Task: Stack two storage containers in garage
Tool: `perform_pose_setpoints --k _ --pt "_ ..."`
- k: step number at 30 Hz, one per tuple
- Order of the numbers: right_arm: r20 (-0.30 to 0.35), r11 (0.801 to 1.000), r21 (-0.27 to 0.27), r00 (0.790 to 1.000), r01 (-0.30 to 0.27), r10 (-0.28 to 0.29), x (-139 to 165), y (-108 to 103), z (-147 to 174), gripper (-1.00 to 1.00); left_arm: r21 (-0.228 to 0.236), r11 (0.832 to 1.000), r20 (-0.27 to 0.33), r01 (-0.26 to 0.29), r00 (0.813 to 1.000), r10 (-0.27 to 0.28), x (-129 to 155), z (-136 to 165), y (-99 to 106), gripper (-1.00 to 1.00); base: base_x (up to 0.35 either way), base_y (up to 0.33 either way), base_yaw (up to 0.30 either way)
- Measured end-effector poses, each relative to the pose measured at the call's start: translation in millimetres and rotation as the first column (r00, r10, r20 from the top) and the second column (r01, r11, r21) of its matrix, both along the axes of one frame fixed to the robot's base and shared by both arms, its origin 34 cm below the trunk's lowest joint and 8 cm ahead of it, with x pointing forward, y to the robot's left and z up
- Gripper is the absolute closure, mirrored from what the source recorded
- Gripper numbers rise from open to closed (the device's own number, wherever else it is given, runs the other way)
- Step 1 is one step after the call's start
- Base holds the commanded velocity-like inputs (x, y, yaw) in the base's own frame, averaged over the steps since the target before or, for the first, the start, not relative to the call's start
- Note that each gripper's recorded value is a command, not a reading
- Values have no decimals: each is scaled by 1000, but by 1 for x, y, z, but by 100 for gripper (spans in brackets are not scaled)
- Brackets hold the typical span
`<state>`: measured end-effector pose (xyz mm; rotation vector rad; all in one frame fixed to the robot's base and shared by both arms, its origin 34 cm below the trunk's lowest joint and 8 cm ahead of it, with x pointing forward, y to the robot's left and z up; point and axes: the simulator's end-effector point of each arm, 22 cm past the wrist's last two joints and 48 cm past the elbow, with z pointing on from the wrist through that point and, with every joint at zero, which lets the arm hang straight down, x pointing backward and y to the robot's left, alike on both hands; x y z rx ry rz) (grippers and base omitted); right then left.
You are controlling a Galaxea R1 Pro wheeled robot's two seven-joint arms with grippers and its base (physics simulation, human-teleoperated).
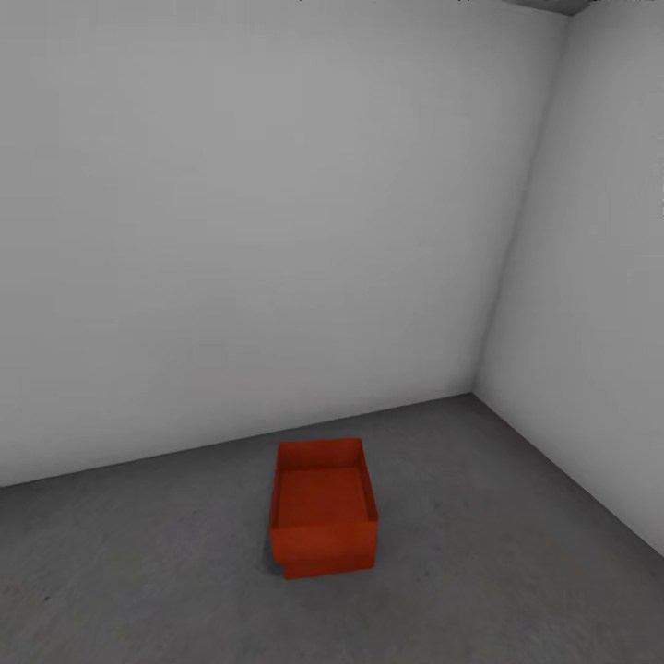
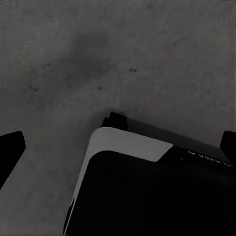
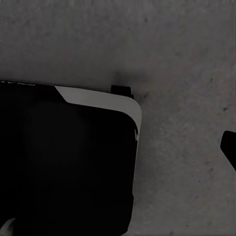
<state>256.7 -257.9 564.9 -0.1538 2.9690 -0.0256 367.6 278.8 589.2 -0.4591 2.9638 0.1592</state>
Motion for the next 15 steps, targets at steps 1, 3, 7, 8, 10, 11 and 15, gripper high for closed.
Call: perform_pose_setpoints --k 1,3,7,8,10,11,15 --pt "2 1000 0 1000 0 0 1 0 0 -100 0 1000 2 0 1000 0 1 0 0 -100 0 0 0" --pt "6 1000 0 1000 0 0 2 0 1 -100 0 1000 5 0 1000 0 2 1 0 -100 0 0 0" --pt "12 1000 0 1000 0 0 4 0 1 -100 -1 1000 19 0 1000 0 7 3 -1 -100 0 0 0" --pt "13 1000 0 1000 0 0 5 0 2 -100 -1 1000 26 -1 1000 1 9 4 -1 -100 0 0 0" --pt "15 1000 -1 1000 0 0 6 -1 2 -100 2 1000 54 -4 999 4 15 6 -1 -100 0 0 0" --pt "17 1000 -1 1000 0 0 7 -1 2 -100 5 1000 79 -8 997 8 19 6 -1 -100 0 0 0" --pt "23 1000 1 1000 0 0 9 0 3 -100 11 1000 84 -15 996 14 -49 -11 5 -100 0 0 0"
